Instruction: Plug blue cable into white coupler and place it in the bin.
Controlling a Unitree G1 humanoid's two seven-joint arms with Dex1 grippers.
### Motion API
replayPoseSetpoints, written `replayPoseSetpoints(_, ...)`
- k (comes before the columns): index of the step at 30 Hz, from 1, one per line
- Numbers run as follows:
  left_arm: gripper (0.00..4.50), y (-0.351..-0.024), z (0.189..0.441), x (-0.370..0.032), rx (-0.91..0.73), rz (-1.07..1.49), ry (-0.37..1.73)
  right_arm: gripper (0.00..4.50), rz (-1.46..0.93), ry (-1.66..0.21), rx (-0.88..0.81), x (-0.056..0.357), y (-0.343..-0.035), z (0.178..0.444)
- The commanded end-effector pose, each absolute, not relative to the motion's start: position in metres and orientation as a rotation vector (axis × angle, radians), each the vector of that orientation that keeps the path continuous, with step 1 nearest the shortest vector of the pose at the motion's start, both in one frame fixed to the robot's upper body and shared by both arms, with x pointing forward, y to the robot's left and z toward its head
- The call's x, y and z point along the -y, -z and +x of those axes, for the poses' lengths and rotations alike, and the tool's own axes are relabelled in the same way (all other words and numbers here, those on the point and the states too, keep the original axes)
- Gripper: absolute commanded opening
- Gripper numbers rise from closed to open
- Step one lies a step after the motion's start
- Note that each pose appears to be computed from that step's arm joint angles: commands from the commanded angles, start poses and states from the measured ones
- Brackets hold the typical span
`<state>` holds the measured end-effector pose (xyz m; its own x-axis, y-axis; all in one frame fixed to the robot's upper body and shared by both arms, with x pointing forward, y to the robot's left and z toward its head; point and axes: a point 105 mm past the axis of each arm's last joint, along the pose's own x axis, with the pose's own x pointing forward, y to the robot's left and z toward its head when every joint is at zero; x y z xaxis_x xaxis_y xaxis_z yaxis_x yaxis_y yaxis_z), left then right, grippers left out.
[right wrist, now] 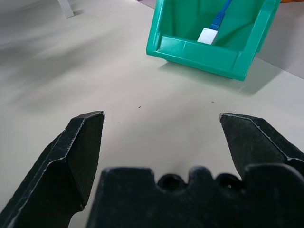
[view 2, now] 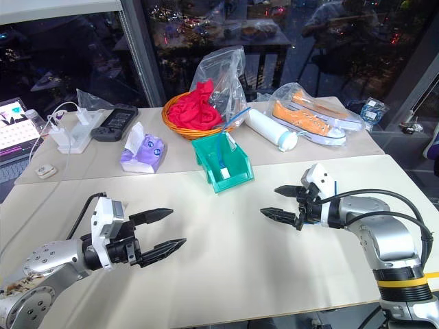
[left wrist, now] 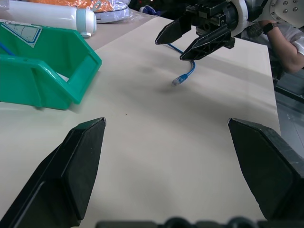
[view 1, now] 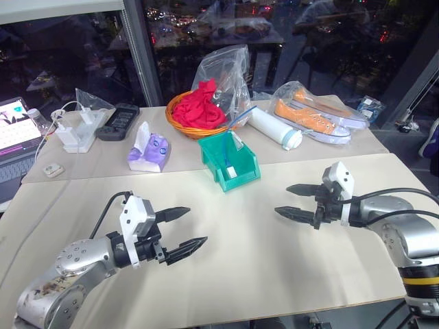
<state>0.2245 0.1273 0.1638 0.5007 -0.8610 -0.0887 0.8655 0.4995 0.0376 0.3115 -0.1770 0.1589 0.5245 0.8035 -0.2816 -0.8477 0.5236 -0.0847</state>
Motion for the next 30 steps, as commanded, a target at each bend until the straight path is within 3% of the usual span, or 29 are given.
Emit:
replayPoseSetpoints(1,4.43,-0.174,0.224,-0.125,-0.015,0.108,1.058,4.50,-0.280,-0.995,-0.183,0.181,-0.169,0.309)
replayPoseSetpoints(9,4.43,-0.166,0.220,-0.120,-0.038,0.154,1.111,4.50,-0.561,-0.938,-0.348,0.219,-0.165,0.314)
replayPoseSetpoints(13,4.43,-0.161,0.217,-0.119,-0.065,0.174,1.144,4.50,-0.632,-0.893,-0.462,0.235,-0.144,0.320)
replayPoseSetpoints(27,4.43,-0.159,0.217,-0.117,-0.063,0.169,1.149,4.50,-0.692,-0.795,-0.664,0.266,-0.113,0.325)
replayPoseSetpoints(30,4.50,-0.159,0.216,-0.118,-0.062,0.172,1.143,3.81,-0.695,-0.801,-0.683,0.266,-0.109,0.324)
